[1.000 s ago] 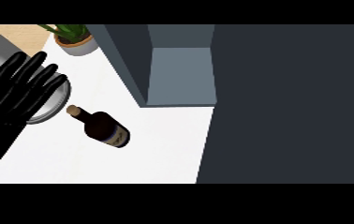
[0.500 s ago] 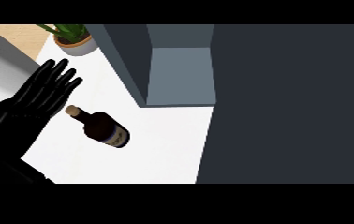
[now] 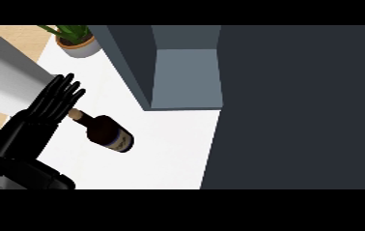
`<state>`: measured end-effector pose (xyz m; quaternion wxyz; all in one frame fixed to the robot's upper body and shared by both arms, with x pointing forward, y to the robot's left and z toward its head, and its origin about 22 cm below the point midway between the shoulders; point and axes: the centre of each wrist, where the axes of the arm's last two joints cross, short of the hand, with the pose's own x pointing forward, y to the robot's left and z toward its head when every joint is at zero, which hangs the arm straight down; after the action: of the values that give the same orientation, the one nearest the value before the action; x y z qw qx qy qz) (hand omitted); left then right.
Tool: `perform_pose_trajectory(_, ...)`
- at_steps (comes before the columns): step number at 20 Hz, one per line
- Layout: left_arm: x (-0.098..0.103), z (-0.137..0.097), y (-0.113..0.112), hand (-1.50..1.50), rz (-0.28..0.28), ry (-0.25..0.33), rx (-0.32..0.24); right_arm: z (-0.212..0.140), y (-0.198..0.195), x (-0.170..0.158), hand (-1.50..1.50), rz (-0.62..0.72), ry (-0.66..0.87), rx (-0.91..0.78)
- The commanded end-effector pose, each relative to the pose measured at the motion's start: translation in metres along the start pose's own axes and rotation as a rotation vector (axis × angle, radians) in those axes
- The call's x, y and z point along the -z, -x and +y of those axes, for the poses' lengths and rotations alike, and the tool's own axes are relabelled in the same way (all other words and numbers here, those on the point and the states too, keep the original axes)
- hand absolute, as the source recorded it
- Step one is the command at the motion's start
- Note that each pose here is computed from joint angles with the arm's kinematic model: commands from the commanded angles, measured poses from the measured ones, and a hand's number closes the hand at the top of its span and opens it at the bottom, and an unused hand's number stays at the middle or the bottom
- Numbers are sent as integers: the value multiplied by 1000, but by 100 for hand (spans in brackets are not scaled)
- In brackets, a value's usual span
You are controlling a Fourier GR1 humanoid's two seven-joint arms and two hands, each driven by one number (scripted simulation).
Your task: Pick up the wine, place it into the cabinet and close the cabinet
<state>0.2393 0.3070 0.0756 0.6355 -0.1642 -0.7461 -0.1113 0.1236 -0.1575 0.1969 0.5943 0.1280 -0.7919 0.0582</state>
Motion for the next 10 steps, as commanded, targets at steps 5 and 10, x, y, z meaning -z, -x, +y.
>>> perform_pose_trajectory(5,-6,13,49,-150,41,-31,15,-6,-31,-33,-150,-96,40,-39)
perform_pose_trajectory(10,-22,25,59,-150,71,-4,9,0,-31,-28,-150,-103,52,-35)
